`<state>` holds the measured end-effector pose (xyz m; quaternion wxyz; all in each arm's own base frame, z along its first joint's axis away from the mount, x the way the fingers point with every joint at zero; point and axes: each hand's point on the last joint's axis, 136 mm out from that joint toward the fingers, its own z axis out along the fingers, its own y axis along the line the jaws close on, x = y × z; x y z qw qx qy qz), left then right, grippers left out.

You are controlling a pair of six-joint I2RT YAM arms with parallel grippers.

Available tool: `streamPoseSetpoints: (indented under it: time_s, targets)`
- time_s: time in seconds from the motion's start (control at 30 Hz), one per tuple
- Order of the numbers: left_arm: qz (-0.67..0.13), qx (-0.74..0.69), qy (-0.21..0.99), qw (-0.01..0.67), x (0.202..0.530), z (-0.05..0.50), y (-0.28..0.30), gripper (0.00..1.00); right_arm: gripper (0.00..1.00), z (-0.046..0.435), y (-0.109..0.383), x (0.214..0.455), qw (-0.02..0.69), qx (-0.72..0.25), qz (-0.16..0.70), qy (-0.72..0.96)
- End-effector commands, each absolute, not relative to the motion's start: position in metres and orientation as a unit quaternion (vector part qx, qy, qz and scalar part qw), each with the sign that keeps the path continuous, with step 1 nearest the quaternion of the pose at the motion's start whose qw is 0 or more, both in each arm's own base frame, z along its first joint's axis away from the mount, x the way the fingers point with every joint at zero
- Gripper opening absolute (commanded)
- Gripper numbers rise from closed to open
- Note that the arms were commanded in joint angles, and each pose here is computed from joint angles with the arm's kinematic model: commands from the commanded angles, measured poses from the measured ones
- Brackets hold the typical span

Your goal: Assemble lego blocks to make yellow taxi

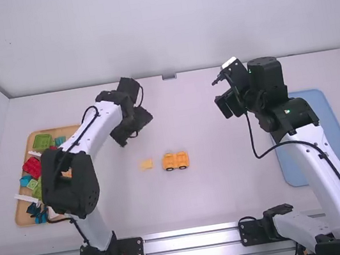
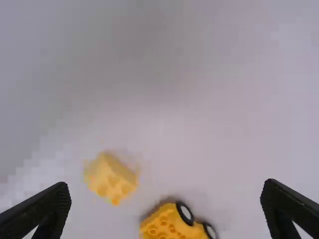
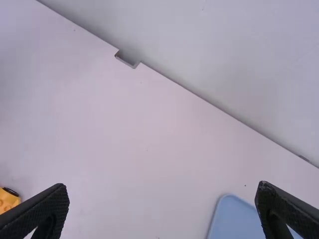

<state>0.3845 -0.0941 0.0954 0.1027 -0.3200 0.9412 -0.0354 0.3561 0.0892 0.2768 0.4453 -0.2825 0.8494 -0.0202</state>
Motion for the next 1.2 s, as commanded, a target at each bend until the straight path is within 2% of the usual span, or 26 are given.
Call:
streamPoseSetpoints:
  time_s: [0.0,0.13,0.23,0.27,0.33,0.5,0.6,0.63,0.7,0.87,1.0,1.17]
  targets:
    - [0.053,0.017,0.987,0.149,0.405,0.111,-0.078,0.99,0.99,0.297,0.091,0.356,0.467,-0.281,-0.020,0.838]
    - [0.091,0.183,0.967,0.155,0.414,0.121,-0.078,0.99,0.99,0.297,0.090,0.357,0.468,-0.280,-0.021,0.838]
    - [0.119,0.299,0.933,0.159,0.423,0.123,-0.074,0.99,0.98,0.297,0.091,0.356,0.467,-0.313,-0.038,0.826]
    - [0.119,0.299,0.933,0.159,0.423,0.123,-0.074,0.99,0.98,0.297,0.091,0.356,0.467,-0.313,-0.038,0.826]
    - [0.093,0.386,0.904,0.160,0.423,0.120,-0.086,0.99,0.99,0.299,0.093,0.357,0.470,-0.341,-0.049,0.813]
    - [-0.115,0.611,0.759,0.192,0.384,0.123,-0.129,0.99,0.99,0.293,0.108,0.347,0.461,-0.370,-0.006,0.807]
    - [-0.242,0.675,0.648,0.256,0.350,0.140,-0.134,0.99,0.99,0.283,0.126,0.329,0.440,-0.441,0.033,0.782]
    - [-0.247,0.676,0.643,0.260,0.349,0.140,-0.133,0.99,0.98,0.282,0.128,0.327,0.438,-0.449,0.038,0.778]
    - [-0.308,0.666,0.588,0.341,0.334,0.149,-0.123,0.99,0.99,0.274,0.147,0.306,0.421,-0.516,0.088,0.741]
    - [-0.338,0.618,0.577,0.413,0.318,0.126,-0.102,0.99,0.99,0.254,0.174,0.284,0.390,-0.590,0.176,0.685]
    - [-0.321,0.633,0.560,0.428,0.303,0.092,-0.101,0.99,0.98,0.227,0.191,0.284,0.367,-0.618,0.239,0.653]
    - [-0.313,0.602,0.600,0.424,0.302,0.052,-0.106,0.99,0.99,0.174,0.202,0.305,0.331,-0.611,0.286,0.660]
